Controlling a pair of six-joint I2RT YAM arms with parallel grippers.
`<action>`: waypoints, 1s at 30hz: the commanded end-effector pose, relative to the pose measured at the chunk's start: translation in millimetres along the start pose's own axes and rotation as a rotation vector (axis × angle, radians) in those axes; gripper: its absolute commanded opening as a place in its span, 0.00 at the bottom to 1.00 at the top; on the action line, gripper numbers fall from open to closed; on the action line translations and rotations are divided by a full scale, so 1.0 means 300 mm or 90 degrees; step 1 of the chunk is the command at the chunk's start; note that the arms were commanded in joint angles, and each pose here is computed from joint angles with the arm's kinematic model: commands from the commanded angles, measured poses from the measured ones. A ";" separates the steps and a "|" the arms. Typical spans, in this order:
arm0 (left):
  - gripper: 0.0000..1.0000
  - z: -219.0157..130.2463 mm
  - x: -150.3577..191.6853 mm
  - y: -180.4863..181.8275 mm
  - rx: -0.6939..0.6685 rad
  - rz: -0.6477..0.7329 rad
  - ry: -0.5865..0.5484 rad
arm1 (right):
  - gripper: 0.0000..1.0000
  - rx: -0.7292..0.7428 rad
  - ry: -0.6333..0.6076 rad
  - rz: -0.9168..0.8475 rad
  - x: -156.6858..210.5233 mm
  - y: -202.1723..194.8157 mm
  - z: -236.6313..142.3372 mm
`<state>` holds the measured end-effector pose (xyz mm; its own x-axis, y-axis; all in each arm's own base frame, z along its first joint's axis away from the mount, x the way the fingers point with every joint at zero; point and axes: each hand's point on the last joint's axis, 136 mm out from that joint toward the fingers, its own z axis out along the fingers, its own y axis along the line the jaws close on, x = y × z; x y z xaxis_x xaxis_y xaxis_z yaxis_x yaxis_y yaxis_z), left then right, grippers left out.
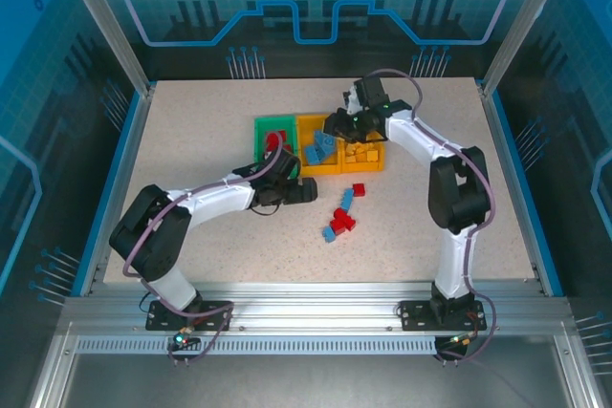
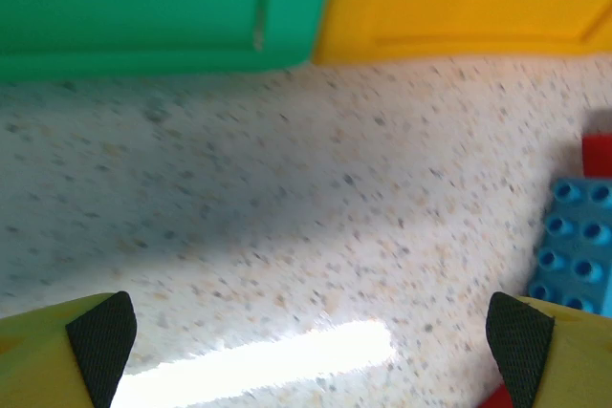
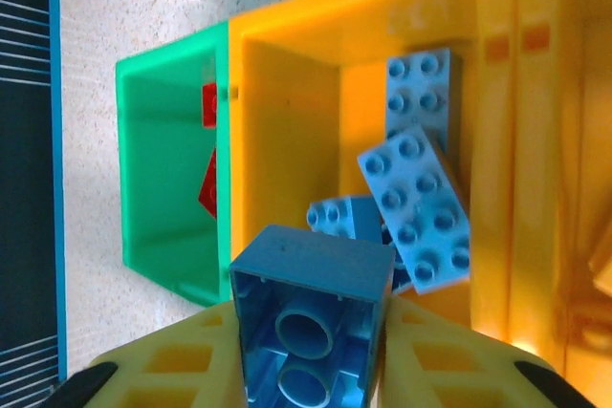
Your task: Sort the legos into containers by color
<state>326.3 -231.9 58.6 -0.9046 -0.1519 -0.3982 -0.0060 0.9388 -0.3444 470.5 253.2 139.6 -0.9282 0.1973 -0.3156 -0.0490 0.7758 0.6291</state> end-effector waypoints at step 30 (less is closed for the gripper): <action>0.99 -0.030 0.411 -0.209 0.195 0.296 0.059 | 0.73 0.017 0.030 -0.017 0.042 -0.008 -0.058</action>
<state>219.5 -299.6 34.5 -0.8496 0.2382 -0.4705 0.4400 0.8119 -0.3836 459.5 249.1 137.0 -0.9442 0.1577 -0.2892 -0.0517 0.7962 0.6029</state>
